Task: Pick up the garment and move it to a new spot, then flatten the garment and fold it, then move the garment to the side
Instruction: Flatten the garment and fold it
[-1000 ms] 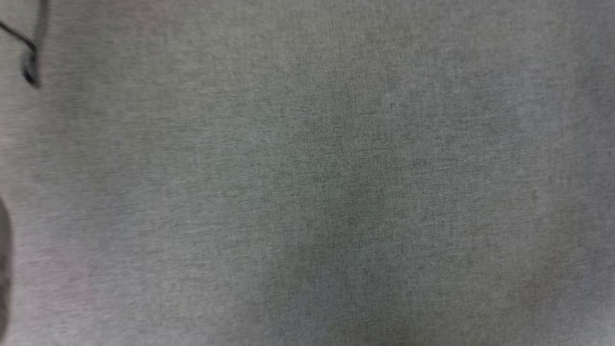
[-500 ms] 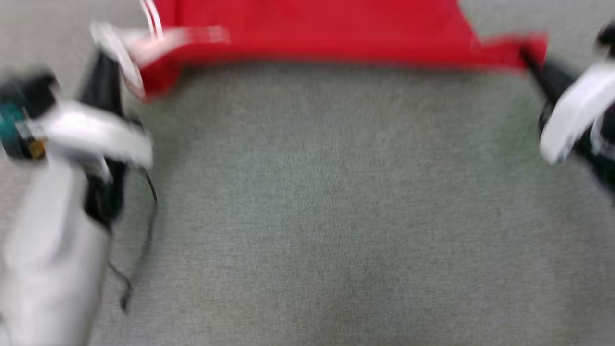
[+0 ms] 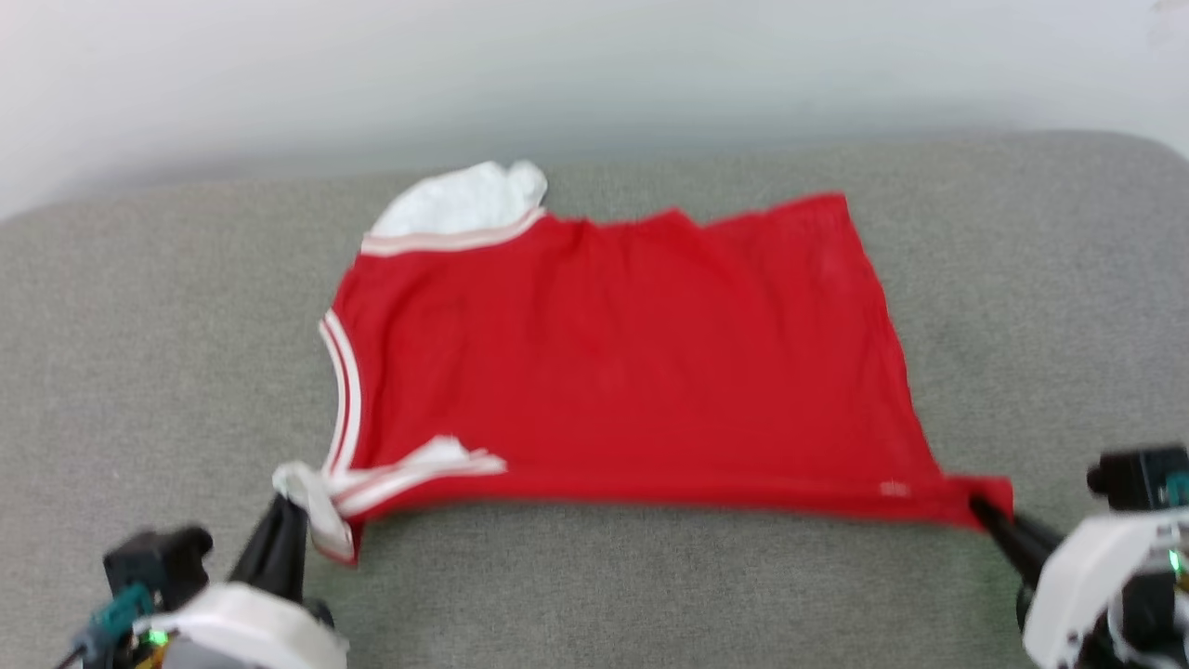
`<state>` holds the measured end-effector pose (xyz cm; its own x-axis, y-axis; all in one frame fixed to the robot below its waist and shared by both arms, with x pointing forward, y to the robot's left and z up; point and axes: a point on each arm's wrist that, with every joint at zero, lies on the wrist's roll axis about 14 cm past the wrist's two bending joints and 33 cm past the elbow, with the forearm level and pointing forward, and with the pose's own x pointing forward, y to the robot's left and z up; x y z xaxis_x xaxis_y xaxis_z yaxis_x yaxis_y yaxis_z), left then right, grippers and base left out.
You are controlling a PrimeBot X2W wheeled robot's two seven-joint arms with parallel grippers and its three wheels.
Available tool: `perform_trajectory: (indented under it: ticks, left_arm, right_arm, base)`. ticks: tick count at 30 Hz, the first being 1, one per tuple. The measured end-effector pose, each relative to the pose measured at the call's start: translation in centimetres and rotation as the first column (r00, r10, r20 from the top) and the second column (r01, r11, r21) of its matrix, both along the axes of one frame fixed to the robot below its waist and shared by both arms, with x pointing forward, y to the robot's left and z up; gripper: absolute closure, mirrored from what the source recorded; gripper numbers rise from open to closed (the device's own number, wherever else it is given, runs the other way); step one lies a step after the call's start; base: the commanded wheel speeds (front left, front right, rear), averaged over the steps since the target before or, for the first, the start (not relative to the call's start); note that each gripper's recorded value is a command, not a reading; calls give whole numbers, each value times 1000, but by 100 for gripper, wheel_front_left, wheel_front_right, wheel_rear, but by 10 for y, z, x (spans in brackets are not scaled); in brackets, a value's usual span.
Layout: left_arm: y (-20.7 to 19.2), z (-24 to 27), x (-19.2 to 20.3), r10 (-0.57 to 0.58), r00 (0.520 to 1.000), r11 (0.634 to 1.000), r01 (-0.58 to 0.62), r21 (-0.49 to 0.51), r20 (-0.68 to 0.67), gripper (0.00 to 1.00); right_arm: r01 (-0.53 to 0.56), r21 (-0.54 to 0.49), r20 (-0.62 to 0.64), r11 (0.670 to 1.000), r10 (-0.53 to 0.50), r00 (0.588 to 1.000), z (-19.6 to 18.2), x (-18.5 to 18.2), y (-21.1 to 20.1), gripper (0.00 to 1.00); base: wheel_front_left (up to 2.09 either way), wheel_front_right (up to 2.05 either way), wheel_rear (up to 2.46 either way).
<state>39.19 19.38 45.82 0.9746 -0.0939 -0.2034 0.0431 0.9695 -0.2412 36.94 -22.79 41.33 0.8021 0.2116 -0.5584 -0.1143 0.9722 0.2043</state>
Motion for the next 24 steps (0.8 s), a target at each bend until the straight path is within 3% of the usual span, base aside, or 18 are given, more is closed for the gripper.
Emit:
perform_trajectory:
  ticks: [5, 9, 14, 24]
  left_arm:
    - [0, 0, -40, 5, 998, 1000, -6, -5, -63, 100]
    - [-2, -1, -52, 2, 994, 1000, -4, -19, -105, 100]
    - [-7, 1, -37, -29, 994, 999, 26, -22, -105, 100]
    - [-24, -14, 13, -148, 979, 988, 153, 26, -141, 100]
  right_arm:
    - [53, 30, -51, 998, -51, 997, -2, -48, 2, 100]
    - [68, 36, -91, 997, -65, 994, 0, -66, 9, 100]
    - [81, 27, -68, 996, -79, 995, 10, -51, 13, 100]
    - [-26, -33, -45, 999, 24, 999, 10, 18, 28, 100]
  base:
    - [0, 0, 0]
    - [0, 0, 0]
    - [0, 0, 0]
    - [0, 0, 0]
